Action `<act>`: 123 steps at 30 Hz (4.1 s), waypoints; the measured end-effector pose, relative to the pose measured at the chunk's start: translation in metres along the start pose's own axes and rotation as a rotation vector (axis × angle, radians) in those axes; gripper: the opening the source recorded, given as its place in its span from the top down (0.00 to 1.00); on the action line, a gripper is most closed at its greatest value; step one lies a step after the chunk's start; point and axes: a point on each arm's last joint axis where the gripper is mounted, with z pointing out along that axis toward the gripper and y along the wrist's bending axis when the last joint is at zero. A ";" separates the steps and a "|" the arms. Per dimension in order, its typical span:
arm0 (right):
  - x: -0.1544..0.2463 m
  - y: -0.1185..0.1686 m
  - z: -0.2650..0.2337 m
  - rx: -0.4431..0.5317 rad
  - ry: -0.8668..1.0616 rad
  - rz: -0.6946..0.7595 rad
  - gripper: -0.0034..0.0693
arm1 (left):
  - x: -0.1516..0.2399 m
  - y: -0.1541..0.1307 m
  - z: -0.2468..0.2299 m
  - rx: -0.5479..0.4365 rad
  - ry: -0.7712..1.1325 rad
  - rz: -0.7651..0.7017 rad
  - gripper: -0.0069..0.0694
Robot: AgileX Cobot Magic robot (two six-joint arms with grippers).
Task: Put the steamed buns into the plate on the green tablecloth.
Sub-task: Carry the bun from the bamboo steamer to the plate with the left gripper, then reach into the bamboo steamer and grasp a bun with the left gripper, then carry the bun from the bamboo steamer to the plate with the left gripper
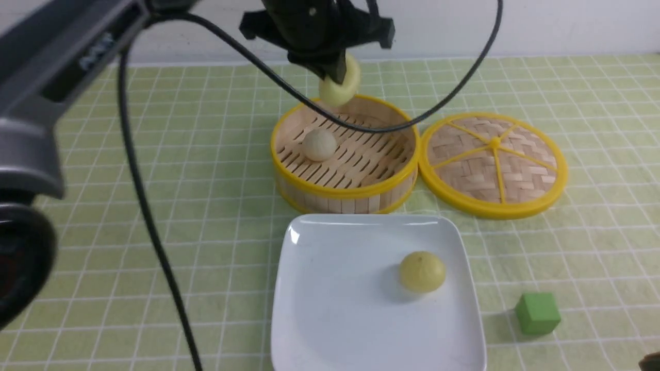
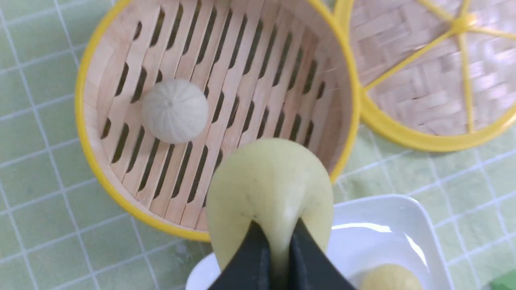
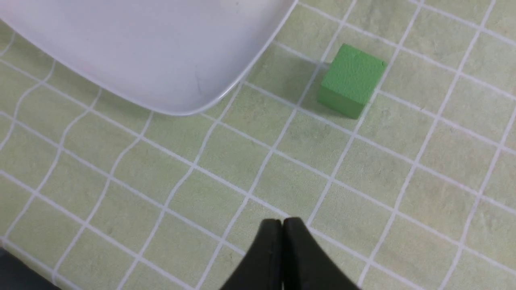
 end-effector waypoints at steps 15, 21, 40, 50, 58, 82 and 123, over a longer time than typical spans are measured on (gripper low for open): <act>0.000 0.000 0.000 -0.004 0.001 0.004 0.90 | 0.140 -0.012 0.105 0.004 0.395 -0.072 0.68; 0.000 0.001 0.000 -0.011 0.000 0.010 0.89 | 0.140 -0.012 0.125 0.001 0.364 -0.106 0.46; 0.000 0.002 0.000 -0.020 -0.002 0.017 0.85 | -0.022 0.089 0.077 -0.060 0.028 -0.403 0.40; 0.000 0.002 0.000 -0.023 -0.003 0.019 0.85 | -0.005 0.091 0.169 0.016 0.173 -0.423 0.40; 0.000 0.002 0.000 -0.023 -0.003 0.019 0.84 | 0.002 0.098 0.190 -0.028 0.183 -0.405 0.40; 0.000 0.002 0.000 -0.024 0.002 0.020 0.80 | -0.026 0.080 0.108 0.056 0.056 -0.364 0.88; -0.001 0.002 0.000 -0.020 -0.010 0.018 0.74 | 0.209 -0.056 0.102 0.060 0.443 -0.027 0.71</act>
